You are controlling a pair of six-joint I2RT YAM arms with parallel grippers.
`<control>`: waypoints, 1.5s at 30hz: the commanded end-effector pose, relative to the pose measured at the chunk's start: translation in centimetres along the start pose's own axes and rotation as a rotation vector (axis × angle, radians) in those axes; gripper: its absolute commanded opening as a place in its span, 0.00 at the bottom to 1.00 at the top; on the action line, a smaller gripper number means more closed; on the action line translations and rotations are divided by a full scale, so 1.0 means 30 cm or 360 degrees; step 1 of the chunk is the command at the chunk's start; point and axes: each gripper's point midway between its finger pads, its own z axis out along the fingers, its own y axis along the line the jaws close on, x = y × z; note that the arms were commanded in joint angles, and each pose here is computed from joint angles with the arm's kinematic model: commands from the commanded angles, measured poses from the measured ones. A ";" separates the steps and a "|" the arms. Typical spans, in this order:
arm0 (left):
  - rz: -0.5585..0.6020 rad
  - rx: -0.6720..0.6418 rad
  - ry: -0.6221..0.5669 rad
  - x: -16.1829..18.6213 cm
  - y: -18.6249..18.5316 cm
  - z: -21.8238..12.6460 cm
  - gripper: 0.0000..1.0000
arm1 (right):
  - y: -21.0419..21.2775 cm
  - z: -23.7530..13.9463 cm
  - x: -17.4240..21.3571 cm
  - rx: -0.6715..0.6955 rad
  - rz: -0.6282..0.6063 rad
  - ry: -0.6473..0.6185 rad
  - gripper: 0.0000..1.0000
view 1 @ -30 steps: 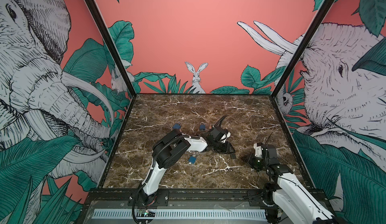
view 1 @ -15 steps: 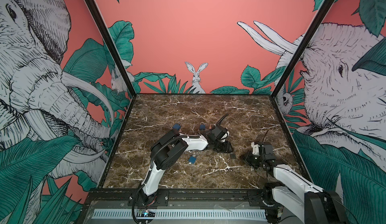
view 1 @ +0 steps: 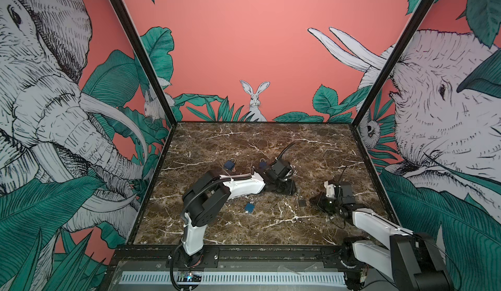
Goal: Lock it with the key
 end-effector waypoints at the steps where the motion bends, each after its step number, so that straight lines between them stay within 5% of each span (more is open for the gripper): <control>1: 0.0141 -0.0141 -0.0193 -0.071 0.008 -0.148 0.54 | -0.026 -0.009 0.005 0.0074 -0.0009 0.0008 0.25; 13: 0.0321 -0.0649 -0.0673 -0.177 0.133 -0.619 0.65 | -0.014 -0.175 -0.063 0.0310 -0.0139 -0.0174 0.53; 14: 0.0313 -0.0734 -0.0719 -0.174 0.167 -0.664 0.67 | -0.007 -0.191 -0.077 0.0323 -0.0165 -0.0202 0.65; 15: 0.0291 -0.0854 -0.0792 -0.172 0.211 -0.726 0.72 | 0.008 -0.208 -0.095 0.0326 -0.0201 -0.0235 0.98; 21: 0.0169 -0.1506 -0.1310 -0.099 0.452 -1.069 0.99 | 0.070 -0.304 -0.229 0.0424 -0.0346 -0.0464 0.99; 26: -0.0086 -0.1887 -0.1556 0.016 0.633 -1.252 0.99 | 0.020 -0.381 -0.373 0.0743 -0.0388 -0.0744 0.99; 37: 0.0041 -0.2269 -0.1278 0.029 0.929 -1.148 0.99 | 0.065 -0.369 -0.530 0.0816 -0.0935 -0.1108 0.99; 45: 0.0126 -0.2018 -0.1233 -0.016 1.098 -1.002 0.98 | 0.027 -0.286 -0.588 0.0938 -0.1060 -0.1091 0.99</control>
